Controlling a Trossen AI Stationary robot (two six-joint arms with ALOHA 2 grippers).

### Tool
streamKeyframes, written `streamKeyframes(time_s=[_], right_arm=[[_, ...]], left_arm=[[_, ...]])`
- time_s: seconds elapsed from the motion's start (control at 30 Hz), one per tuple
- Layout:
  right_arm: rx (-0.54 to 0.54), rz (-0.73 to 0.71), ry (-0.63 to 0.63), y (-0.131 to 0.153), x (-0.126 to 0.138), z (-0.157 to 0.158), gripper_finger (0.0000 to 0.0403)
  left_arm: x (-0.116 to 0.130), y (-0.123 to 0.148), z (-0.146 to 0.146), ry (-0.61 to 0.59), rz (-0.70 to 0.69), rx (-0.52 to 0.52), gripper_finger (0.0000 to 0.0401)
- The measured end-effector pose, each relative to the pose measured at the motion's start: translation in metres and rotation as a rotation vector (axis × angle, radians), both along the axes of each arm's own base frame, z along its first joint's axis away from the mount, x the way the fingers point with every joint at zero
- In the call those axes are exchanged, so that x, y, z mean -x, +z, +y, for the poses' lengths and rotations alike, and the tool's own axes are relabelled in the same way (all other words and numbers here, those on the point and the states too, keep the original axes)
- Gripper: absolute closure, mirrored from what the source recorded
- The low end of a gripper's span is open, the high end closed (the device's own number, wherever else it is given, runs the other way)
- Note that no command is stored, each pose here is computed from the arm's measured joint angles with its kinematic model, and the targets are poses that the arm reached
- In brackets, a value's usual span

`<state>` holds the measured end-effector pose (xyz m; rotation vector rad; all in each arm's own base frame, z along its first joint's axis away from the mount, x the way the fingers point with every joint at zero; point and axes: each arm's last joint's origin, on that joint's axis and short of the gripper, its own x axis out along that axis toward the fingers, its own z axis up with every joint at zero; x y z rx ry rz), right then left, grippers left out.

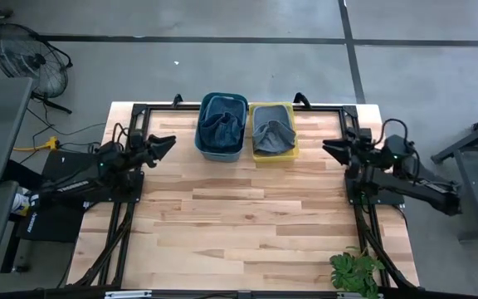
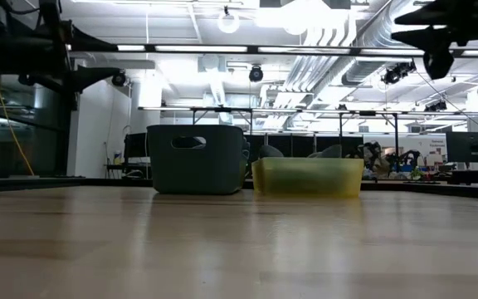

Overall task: Pick & Place hat
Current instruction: Return to Home Position

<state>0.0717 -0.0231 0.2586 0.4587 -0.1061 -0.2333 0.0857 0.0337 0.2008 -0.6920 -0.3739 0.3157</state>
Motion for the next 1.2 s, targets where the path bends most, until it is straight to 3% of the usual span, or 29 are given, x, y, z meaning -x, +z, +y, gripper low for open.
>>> streamKeyframes(time_s=[0.27,0.57,0.87,1.0,1.2], right_arm=[[-0.029,-0.054,-0.013,-0.017,0.004,0.001,0.0286],[-0.014,-0.305,0.093,-0.036,-0.011,0.0,0.0286],[-0.028,-0.264,0.135,-0.062,-0.021,0.008,0.0286],[0.001,-0.212,0.101,-0.066,-0.023,0.012,0.0286],[-0.008,-0.044,0.116,-0.082,-0.026,0.015,0.0286]], left_arm=[[0.001,-0.003,0.001,0.046,0.023,0.018,0.0208],[0.001,-0.002,0.002,0.064,0.012,0.029,0.0208],[0.001,-0.004,0.003,0.089,0.006,0.079,0.0208],[0.0,-0.009,0.003,0.074,0.061,0.081,0.0208],[-0.001,-0.018,0.002,0.07,0.212,0.002,0.0208]])
